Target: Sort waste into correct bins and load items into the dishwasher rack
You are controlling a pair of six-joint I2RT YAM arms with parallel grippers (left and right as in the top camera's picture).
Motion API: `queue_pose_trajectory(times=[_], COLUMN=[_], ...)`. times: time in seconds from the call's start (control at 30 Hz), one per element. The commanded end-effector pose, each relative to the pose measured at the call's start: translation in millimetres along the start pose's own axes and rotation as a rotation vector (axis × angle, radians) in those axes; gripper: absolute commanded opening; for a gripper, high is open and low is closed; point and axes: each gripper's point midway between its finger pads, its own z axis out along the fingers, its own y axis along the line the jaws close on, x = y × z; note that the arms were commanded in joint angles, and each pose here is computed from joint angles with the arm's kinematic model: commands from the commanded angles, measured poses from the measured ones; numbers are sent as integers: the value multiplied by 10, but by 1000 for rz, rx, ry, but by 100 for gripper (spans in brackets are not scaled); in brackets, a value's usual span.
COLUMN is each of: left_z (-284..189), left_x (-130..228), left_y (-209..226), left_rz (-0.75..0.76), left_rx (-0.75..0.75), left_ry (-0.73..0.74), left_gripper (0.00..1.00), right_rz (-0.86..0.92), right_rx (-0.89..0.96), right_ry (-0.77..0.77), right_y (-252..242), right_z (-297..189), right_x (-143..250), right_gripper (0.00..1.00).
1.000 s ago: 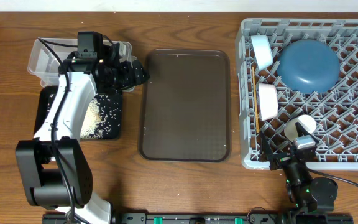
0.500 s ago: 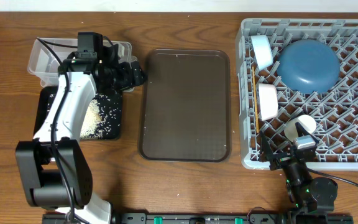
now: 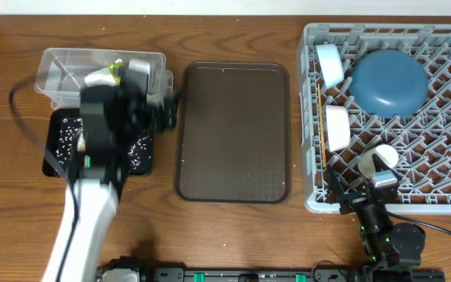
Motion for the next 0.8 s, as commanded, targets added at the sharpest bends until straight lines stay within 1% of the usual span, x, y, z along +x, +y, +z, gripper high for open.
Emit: queue_pose_trajectory(times=[0.0,0.13,0.3,0.5,0.63,0.7,0.77], left_z=[-206,-443,-607,-693,-740,-746,-784], left_x=[334,667,1107,1253,1317,1405,1352], left_y=[79,87,142,124,143,137,126], left_rz=[38,53,58,81,76,69,75], left_rx=[-76,-108,-171,-186,-211,-212,-213], left_ry=[-38,-128,-189,-281,-268,-239,-268], left_gripper=[88,87,88,88,88,88,88], right_rz=[-5,-5,-5,-5,-5,-5,-5], right_rx=[-15,-16,-15,-15,-15,-15,-15], right_ry=[-1,-1,-1,-1,-1,-1,-1], right_y=[35,36,35,35,35,35,35], right_z=[-1,-1,-1,-1,-1,-1,-1], right_x=[1,1,1,1,1,1,1], right_gripper=[99,99,99,99,99,99,99])
